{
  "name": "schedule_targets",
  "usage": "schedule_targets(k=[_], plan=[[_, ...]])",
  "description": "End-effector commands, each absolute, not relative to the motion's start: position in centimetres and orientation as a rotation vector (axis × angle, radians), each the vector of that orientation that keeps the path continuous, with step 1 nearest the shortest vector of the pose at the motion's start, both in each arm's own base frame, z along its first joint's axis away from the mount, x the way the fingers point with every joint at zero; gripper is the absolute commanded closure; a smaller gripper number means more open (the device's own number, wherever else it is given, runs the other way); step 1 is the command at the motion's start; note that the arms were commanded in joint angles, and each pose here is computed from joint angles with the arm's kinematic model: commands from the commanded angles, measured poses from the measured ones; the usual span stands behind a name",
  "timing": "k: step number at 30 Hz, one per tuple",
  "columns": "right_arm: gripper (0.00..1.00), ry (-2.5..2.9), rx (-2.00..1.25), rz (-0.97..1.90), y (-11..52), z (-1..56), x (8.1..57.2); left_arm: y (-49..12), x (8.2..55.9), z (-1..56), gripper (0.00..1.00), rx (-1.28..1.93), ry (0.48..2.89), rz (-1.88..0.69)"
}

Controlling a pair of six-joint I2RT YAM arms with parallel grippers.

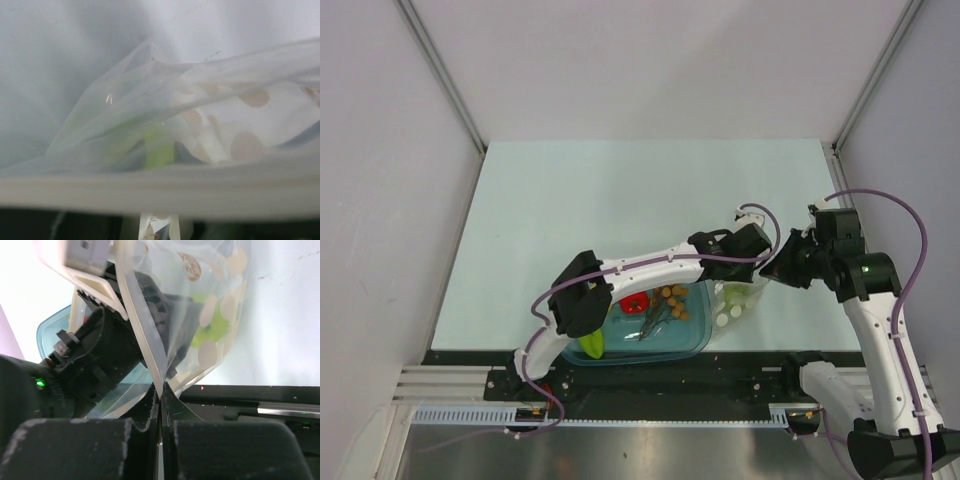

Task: Open the zip-top bag and remove the fake food

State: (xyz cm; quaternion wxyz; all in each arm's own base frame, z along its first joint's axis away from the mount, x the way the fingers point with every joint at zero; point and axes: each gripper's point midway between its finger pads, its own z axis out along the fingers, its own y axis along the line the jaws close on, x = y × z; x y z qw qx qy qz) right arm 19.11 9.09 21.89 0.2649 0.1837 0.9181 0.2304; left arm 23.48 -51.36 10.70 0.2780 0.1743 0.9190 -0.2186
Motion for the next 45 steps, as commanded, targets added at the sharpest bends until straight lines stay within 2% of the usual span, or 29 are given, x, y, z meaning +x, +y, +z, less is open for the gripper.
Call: schedule_targets(k=[1, 6, 9, 21, 28, 34, 37, 38, 40, 45], plan=[[1.0, 2.433, 0.451, 0.6, 8.6, 23.8, 19.7, -50.2, 24.0, 10.5, 0.64, 0.546, 2.443, -0.504], [1.0, 2.449, 0.452, 0.584, 8.2, 23.2, 19.5, -49.6, 24.1, 10.9, 0.43, 0.593, 2.423, -0.461], [1.0, 2.451, 0.458, 0.576, 7.9, 23.0, 19.6, -49.3, 23.9, 10.2, 0.34, 0.626, 2.438, -0.443], [1.0, 2.451, 0.487, 0.548, 6.8, 22.3, 20.0, -48.5, 21.5, 6.4, 0.21, 0.758, 2.53, -0.45], [1.0, 2.452, 0.487, 0.556, 6.9, 22.3, 20.2, -49.4, 21.2, 4.7, 0.18, 0.797, 2.558, -0.479], [1.0, 2.456, 0.479, 0.546, 6.7, 22.2, 19.9, -49.9, 20.8, 3.7, 0.26, 0.816, 2.573, -0.497], [1.0, 2.458, 0.471, 0.539, 6.7, 22.1, 19.8, -50.2, 20.7, 4.2, 0.4, 0.817, 2.567, -0.524], [1.0, 2.457, 0.47, 0.534, 6.6, 22.1, 19.7, -50.2, 20.8, 4.6, 0.51, 0.816, 2.56, -0.531], [1.0, 2.457, 0.467, 0.525, 6.5, 22.1, 19.7, -50.6, 20.8, 5.8, 0.65, 0.814, 2.542, -0.558], [1.0, 2.461, 0.483, 0.421, 5.2, 22.1, 19.5, -51.3, 21.0, 10.0, 0.9, 0.825, 2.469, -0.637]])
